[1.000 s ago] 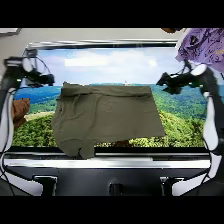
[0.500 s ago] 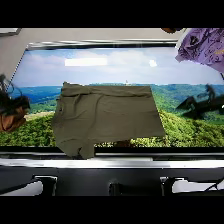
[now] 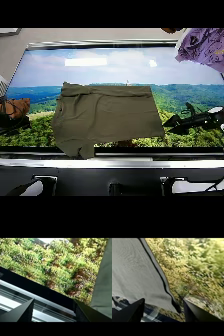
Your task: Fold the clothes and pants, and hang the long-sleeved shirts on hangers.
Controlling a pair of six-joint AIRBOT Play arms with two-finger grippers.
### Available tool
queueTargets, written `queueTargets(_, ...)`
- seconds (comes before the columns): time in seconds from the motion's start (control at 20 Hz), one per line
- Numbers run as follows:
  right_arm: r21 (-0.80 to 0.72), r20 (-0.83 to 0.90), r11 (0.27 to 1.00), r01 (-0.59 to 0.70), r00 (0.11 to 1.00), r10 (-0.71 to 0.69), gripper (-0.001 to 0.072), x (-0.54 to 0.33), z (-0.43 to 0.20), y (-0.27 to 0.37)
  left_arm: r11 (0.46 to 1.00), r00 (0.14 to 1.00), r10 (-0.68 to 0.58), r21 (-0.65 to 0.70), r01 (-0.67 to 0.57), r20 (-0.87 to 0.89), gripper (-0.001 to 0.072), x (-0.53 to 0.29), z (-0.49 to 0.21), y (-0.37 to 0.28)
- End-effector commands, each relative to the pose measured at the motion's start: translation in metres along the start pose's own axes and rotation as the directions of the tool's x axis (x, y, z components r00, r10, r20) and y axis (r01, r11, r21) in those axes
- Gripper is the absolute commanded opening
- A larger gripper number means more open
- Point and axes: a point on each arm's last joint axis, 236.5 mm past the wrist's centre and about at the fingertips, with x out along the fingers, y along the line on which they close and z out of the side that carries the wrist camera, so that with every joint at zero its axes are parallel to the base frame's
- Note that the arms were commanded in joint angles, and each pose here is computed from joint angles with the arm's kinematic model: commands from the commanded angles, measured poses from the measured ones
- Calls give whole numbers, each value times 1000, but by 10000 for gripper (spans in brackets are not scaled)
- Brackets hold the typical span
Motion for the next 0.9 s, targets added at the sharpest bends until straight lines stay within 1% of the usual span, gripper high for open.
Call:
queueTargets(0.0, -12, -22, 1000, -5, 1000, 5, 546, 7, -4, -3, 1000, 1000, 3, 1, -3, -4, 529, 2, -3, 1)
queueTargets(0.55, 31, -118, 999, -28, 992, 32, 545, 24, -24, -11, 1000, 1000, 2, 1, -2, 2, 529, 2, -2, 1)
queueTargets(0.65, 45, -147, 999, -20, 989, 26, 533, 30, -35, -16, 1000, 1000, 2, 1, -2, 8, 529, 2, 0, 1)
queueTargets(0.7, 49, -154, 999, -16, 988, 24, 520, 32, -38, -19, 1000, 1000, 2, 1, -2, 10, 530, 2, 0, 1)
queueTargets(0.75, 46, -149, 999, -13, 989, 20, 446, 34, -38, -20, 1000, 1000, 2, 1, -2, 10, 530, 2, 0, 1)
queueTargets(0.85, 44, -116, 999, -6, 993, 11, 343, 35, -30, -22, 1000, 1000, 1, 0, -1, 10, 529, 2, 0, 1)
